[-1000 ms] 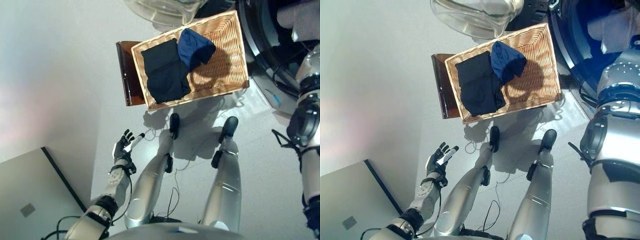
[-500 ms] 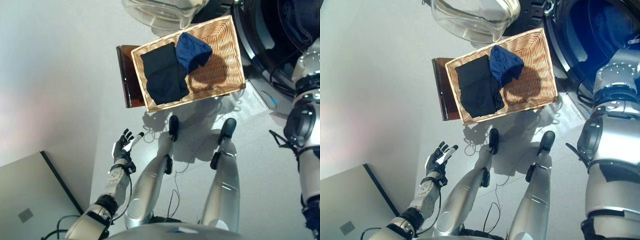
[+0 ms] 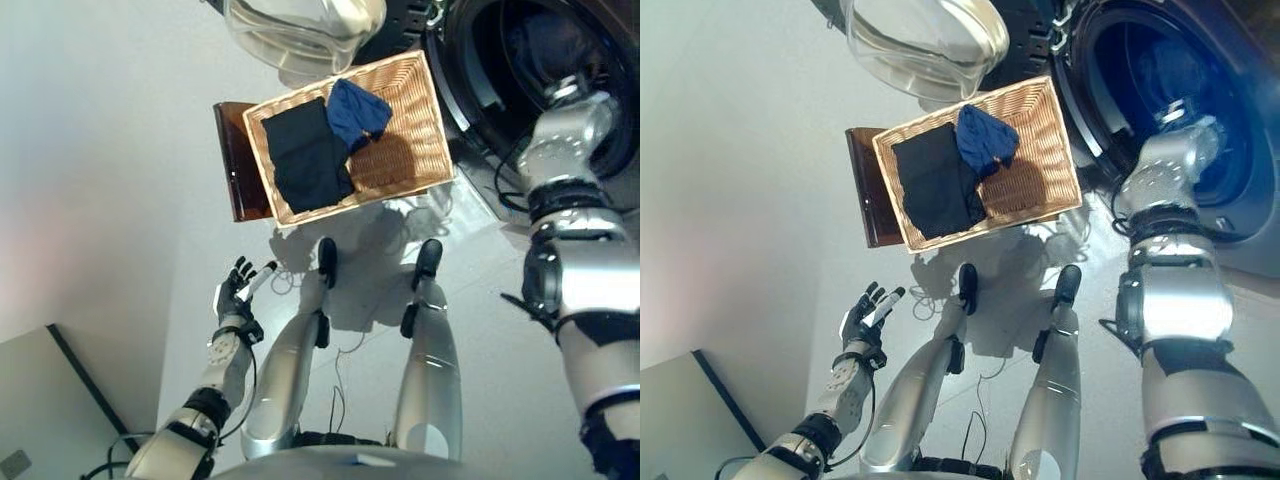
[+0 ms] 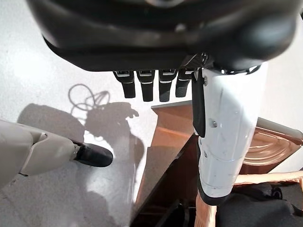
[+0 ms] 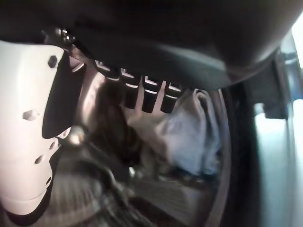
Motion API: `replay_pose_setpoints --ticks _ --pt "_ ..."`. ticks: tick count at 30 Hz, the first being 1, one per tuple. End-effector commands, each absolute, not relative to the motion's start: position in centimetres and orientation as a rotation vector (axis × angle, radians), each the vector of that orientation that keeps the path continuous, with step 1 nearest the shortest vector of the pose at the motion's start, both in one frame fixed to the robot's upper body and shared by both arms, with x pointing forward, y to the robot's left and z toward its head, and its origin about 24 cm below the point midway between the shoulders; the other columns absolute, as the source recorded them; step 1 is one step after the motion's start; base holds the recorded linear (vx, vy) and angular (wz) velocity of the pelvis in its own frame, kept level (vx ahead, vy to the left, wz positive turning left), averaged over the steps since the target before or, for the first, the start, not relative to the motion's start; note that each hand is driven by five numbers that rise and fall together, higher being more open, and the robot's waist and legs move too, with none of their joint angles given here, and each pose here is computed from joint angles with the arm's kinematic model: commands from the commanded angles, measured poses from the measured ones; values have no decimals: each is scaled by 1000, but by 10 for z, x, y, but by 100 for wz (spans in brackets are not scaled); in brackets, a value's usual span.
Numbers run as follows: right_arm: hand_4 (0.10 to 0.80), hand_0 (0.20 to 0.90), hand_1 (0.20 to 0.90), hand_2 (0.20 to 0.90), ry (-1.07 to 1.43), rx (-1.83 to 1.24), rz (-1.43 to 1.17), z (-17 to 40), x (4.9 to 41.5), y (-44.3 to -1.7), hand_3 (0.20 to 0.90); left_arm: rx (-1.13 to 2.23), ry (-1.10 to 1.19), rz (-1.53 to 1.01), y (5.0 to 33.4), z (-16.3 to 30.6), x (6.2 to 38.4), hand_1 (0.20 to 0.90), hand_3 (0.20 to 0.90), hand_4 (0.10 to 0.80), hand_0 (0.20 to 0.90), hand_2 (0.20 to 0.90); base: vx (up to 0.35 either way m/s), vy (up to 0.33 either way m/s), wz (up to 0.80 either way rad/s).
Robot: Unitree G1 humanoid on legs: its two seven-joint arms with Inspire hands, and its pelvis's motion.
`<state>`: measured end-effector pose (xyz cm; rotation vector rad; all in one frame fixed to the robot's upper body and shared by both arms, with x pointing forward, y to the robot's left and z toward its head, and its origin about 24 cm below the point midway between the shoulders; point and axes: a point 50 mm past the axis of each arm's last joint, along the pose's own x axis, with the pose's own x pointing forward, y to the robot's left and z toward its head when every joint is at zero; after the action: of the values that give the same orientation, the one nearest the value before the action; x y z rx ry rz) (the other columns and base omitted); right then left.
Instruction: Pick up the clothes and place them into the washing machine
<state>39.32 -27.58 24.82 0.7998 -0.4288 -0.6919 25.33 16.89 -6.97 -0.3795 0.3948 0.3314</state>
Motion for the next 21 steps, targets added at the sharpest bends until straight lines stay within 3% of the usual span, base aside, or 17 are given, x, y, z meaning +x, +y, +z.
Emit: replay_pose_setpoints --ticks 1,7,21 --pt "800 900 900 900 -642 468 -525 293 386 -244 900 -316 340 472 213 -68 241 900 900 800 900 900 -18 16 -12" --pt "800 900 900 900 -584 120 -470 261 390 -208 900 -313 285 479 214 -59 241 900 900 800 900 900 -5 7 -4" --pt "800 900 900 900 -537 -447 -414 232 397 -173 900 -255 233 506 219 -49 243 900 900 800 900 900 -1 1 0"
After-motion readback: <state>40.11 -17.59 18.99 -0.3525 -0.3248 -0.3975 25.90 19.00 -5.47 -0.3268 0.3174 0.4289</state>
